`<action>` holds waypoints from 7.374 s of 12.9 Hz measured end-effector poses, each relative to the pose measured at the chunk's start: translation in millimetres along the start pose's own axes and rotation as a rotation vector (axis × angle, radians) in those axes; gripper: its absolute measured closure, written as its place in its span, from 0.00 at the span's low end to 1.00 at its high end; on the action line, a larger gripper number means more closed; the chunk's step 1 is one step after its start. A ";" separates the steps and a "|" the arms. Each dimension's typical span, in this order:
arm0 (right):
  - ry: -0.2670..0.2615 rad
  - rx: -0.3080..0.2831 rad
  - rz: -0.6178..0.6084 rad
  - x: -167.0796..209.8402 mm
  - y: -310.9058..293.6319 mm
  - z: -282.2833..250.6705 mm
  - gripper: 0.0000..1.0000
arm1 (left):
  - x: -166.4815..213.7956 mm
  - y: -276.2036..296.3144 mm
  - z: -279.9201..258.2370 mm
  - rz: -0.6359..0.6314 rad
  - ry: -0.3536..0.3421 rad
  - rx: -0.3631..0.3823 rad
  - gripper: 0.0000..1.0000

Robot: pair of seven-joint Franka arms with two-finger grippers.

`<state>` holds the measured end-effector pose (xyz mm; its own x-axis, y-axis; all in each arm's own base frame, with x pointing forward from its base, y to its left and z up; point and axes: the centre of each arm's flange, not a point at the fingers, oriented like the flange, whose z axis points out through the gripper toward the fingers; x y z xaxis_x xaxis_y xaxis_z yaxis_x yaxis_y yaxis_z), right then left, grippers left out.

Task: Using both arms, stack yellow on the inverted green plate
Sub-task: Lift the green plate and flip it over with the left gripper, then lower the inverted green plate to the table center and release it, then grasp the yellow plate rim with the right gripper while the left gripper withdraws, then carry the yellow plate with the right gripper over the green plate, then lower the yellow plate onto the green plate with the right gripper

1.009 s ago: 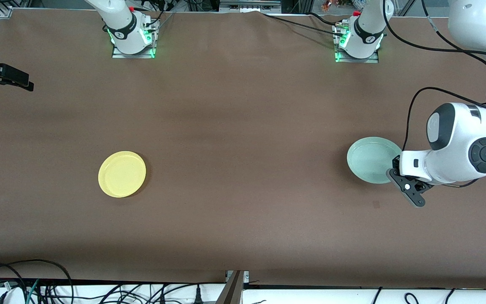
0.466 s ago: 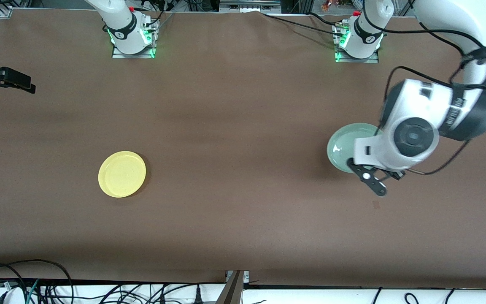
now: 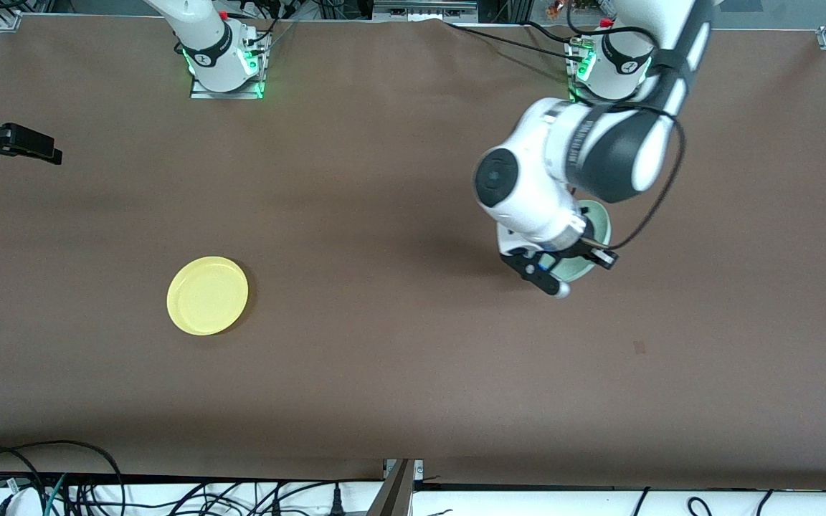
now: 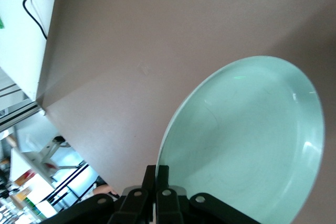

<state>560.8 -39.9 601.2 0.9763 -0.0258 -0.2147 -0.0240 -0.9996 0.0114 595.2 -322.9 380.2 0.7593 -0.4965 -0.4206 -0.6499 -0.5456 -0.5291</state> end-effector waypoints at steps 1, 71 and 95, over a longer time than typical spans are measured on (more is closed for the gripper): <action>-0.006 0.000 0.004 1.5 2.3 2.4 0.00 | 8.5 22.4 0.2 -0.024 -0.016 0.065 0.97; 0.072 0.397 0.276 129.7 -325.7 285.2 0.98 | -249.1 -227.2 50.5 -0.659 0.237 -0.676 0.00; 0.128 0.492 0.425 -7.2 -634.7 396.5 0.98 | -245.0 -225.4 44.0 -0.644 0.234 -0.676 0.00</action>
<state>483.8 592.4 208.3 0.8772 -0.4484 -0.1715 -0.4786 -0.7895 -0.3843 557.1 -48.6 570.1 0.9989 -0.0478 -0.0010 -0.0478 -0.9981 -0.0392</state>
